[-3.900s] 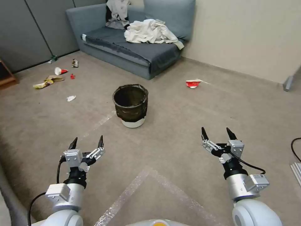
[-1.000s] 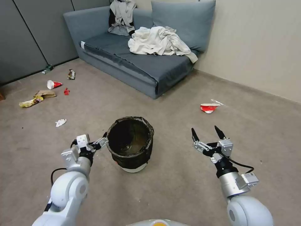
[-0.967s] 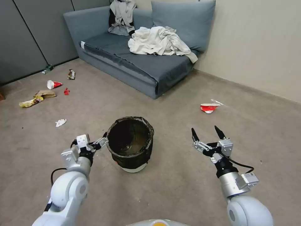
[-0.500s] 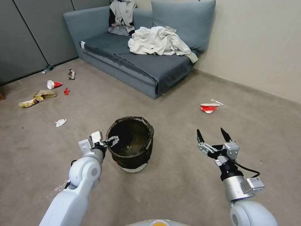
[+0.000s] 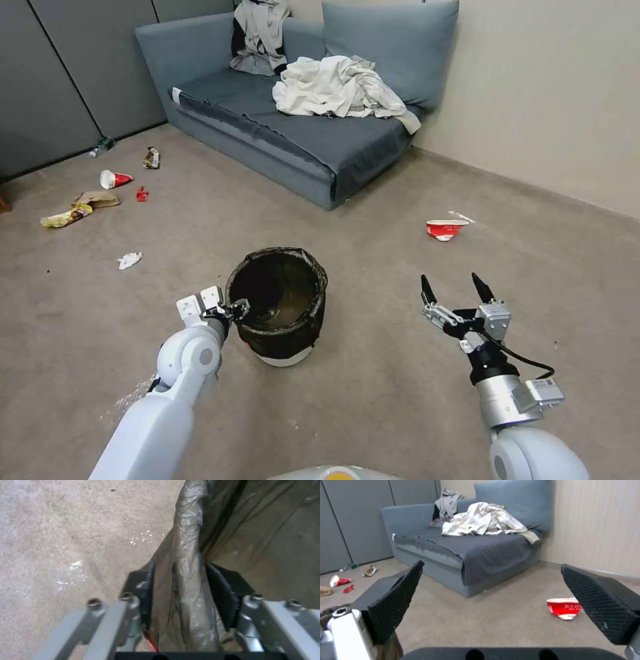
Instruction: Pick up the trash can from the floor.
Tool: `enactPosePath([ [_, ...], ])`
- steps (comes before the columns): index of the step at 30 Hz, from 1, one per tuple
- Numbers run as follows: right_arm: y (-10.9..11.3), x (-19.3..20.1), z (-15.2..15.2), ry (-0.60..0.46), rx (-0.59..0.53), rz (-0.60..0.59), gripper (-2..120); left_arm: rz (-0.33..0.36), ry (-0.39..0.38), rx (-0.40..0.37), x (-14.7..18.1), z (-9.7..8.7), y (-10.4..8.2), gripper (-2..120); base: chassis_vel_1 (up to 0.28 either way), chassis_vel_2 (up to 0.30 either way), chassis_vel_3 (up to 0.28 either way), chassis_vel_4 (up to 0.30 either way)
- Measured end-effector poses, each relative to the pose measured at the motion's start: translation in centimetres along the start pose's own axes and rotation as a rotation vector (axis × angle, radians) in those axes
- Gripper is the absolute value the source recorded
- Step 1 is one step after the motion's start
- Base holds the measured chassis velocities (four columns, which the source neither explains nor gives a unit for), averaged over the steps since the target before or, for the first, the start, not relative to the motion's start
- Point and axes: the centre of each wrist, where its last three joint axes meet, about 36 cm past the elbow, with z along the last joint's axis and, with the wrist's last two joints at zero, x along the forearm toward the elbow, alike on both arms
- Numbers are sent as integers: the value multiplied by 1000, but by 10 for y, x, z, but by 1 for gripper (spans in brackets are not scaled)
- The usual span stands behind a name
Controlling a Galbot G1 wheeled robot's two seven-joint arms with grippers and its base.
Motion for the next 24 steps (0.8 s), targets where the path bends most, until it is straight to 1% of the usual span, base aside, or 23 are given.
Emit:
enactPosePath([
  [1,0,0,1,1,-1,0,100,0,7,5,-1,0,0,32,0,0,0,0],
  [3,0,-1,2,3,-2,-1,100,2,15,15,-2,0,0,24,0,0,0,0],
  [4,0,-1,2,3,-2,-1,100,2,15,15,-2,0,0,24,0,0,0,0],
  [8,1,-1,3,4,-3,-4,100,-4,24,38,-2,-2,-2,6,0,0,0,0],
  [9,1,-1,3,4,-3,-4,100,-4,24,38,-2,-2,-2,6,0,0,0,0],
  [11,0,-1,4,6,-1,-5,100,-6,26,43,-2,-2,-3,1,0,0,0,0],
  [18,-1,0,4,8,5,-9,100,-7,26,57,-2,-4,-3,1,0,0,0,0],
  [22,-1,0,3,6,10,-12,100,-7,7,70,3,-9,-1,1,0,0,0,0],
  [24,-1,1,2,5,21,-15,100,-2,-22,85,13,-15,1,1,0,0,0,0],
])
